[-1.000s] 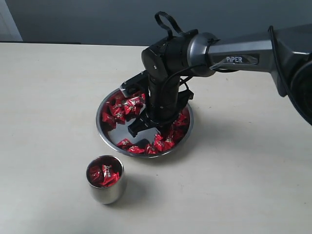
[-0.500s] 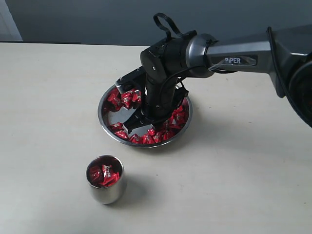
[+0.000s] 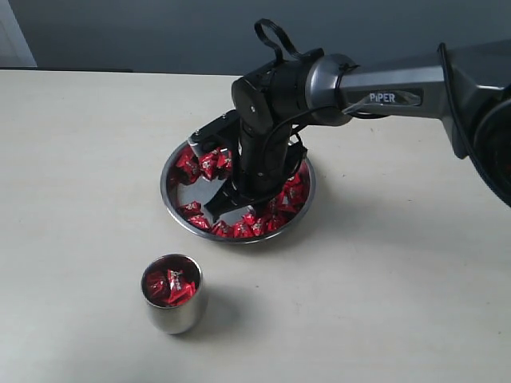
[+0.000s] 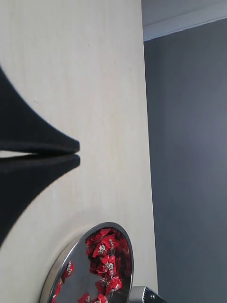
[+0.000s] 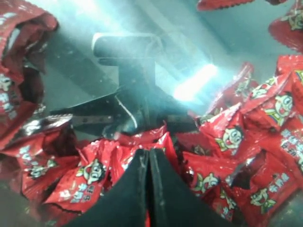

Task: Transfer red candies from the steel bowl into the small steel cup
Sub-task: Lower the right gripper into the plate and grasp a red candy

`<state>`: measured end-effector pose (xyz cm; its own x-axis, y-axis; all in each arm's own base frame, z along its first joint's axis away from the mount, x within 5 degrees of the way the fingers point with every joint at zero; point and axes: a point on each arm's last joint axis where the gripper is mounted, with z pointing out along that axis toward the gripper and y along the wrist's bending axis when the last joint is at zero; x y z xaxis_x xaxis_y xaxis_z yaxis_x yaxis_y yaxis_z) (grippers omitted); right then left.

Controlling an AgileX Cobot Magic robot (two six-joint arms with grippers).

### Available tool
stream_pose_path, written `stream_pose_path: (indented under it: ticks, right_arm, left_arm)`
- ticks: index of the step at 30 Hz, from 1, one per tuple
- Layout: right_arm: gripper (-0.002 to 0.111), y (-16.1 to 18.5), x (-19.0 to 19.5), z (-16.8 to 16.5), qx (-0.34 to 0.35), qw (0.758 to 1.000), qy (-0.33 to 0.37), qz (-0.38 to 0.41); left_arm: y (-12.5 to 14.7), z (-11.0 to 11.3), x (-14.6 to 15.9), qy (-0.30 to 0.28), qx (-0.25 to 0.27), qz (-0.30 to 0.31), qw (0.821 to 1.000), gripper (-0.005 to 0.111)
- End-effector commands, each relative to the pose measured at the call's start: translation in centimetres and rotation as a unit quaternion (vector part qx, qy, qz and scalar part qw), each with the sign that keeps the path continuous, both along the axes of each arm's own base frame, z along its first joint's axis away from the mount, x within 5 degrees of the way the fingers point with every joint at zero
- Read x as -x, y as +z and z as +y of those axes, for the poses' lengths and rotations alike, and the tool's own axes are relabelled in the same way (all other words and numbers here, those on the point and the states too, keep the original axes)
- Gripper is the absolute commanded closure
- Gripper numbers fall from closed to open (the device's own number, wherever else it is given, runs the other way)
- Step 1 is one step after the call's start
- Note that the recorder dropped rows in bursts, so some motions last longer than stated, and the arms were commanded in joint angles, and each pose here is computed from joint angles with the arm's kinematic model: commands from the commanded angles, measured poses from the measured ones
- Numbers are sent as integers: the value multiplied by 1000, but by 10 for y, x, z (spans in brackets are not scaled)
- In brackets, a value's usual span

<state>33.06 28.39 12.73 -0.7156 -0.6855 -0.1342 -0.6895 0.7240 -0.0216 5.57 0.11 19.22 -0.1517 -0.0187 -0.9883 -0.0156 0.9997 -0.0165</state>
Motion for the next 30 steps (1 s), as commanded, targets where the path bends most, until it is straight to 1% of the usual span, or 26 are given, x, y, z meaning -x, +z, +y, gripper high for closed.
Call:
stream_pose_path:
  ticks: [1,6,11,16,22,30]
  right_arm:
    - [109,-13,7,-5,28,998,24,46]
    - [109,-13,7,-5,29,998,30,48]
    - [109,-10,5,-4,18,999,31,33]
    - [109,7,1,-1,-6,999,34,-3]
    - [109,29,1,-1,-26,999,34,-28]
    - [109,37,2,-2,-30,998,34,-34]
  left_arm:
    - [0,0,0,2,0,-4,1000,106]
    - [0,0,0,2,0,-4,1000,106]
    - [0,0,0,2,0,-4,1000,106]
    - [0,0,0,2,0,-4,1000,106]
    - [0,0,0,2,0,-4,1000,106]
    - [0,0,0,2,0,-4,1000,106]
